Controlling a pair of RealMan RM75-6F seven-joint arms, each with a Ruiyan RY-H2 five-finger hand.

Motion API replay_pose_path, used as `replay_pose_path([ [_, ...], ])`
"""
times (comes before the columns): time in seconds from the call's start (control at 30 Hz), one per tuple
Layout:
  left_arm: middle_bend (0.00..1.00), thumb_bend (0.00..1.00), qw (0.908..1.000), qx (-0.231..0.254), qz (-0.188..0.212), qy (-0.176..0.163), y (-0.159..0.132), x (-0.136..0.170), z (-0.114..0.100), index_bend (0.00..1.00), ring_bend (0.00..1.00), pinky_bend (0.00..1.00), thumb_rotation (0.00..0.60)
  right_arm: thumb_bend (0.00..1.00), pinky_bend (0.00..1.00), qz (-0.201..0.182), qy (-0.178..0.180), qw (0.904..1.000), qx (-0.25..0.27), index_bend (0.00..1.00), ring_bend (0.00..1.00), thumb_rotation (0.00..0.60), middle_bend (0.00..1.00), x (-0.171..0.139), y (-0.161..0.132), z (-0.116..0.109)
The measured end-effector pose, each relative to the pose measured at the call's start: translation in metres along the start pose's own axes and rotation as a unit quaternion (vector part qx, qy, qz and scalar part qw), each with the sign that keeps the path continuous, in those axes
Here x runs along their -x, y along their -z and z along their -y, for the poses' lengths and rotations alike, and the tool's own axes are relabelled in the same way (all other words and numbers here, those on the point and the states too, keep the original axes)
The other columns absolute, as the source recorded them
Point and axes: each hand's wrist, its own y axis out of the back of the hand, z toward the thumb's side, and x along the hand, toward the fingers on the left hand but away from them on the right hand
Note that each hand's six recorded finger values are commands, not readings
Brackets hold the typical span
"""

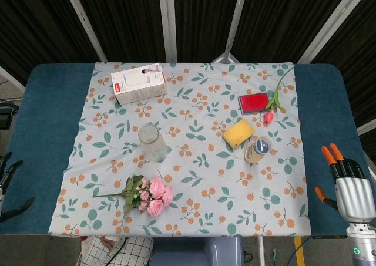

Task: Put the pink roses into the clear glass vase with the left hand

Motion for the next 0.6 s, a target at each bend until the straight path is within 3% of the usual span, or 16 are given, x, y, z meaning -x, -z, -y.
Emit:
replay_pose_path([
  [0.6,0.00,0.20,0.9999,0.008,0.000,0.014,-0.0003,-0.0017,0.0052,0.14,0.00,0.18,0.600,0.27,0.18,0.011,0.005,0.9999,0.005,0.11,0.18,0.600,0.07,-0.0032,0.0042,-0.0051],
])
